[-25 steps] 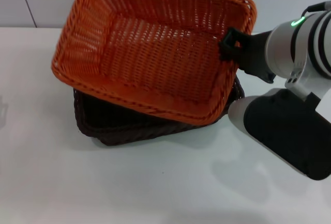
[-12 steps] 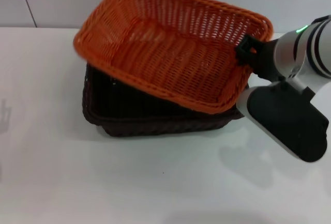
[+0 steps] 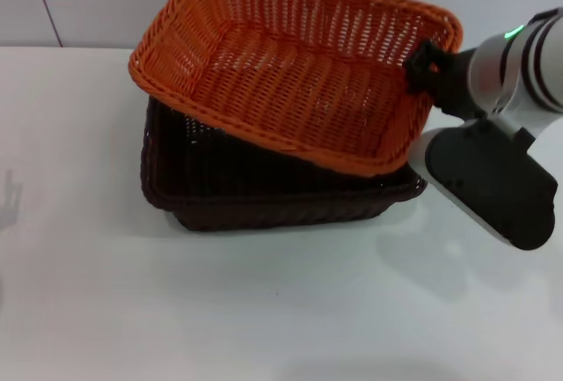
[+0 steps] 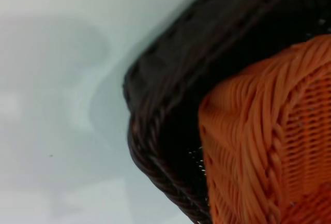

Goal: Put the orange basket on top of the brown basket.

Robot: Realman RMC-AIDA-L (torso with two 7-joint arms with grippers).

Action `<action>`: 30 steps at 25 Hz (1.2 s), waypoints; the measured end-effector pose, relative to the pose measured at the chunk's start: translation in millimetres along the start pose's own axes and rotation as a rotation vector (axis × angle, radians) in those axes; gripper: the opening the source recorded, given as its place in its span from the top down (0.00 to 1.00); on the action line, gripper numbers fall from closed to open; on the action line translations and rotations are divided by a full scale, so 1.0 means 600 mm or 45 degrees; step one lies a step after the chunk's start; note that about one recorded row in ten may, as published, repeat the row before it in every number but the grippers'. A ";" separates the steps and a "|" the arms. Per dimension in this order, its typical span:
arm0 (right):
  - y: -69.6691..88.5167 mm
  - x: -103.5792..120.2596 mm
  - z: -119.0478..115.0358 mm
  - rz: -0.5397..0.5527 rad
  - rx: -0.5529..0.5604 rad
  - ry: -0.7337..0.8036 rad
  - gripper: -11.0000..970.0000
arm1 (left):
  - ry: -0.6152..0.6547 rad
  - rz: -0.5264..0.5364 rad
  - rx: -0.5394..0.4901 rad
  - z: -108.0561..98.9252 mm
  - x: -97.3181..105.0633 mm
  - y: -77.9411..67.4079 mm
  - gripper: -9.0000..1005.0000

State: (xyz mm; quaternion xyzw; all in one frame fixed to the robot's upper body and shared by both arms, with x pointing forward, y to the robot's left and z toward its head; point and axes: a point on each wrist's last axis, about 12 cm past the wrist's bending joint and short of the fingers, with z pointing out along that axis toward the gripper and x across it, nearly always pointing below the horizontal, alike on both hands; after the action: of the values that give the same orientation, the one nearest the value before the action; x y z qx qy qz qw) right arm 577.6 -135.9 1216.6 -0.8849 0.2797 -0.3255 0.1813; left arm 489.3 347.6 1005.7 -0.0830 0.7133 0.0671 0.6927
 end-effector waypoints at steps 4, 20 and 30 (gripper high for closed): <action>0.005 -0.002 0.015 0.020 0.000 -0.008 0.83 | 0.008 -0.005 -0.003 -0.002 0.002 0.000 0.26; 0.048 -0.041 -0.048 0.230 -0.027 -0.089 0.66 | 0.036 0.004 -0.006 0.008 0.003 0.001 0.26; 0.052 -0.052 -0.075 0.290 0.071 -0.120 0.31 | 0.058 0.025 0.001 0.010 0.006 0.001 0.26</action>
State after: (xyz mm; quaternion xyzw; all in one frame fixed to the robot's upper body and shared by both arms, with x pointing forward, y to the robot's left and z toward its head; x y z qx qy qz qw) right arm 515.8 -147.2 1218.8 -0.8563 0.3603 -0.2685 0.2545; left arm 495.2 349.4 1002.0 -0.0773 0.7299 0.0719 0.6754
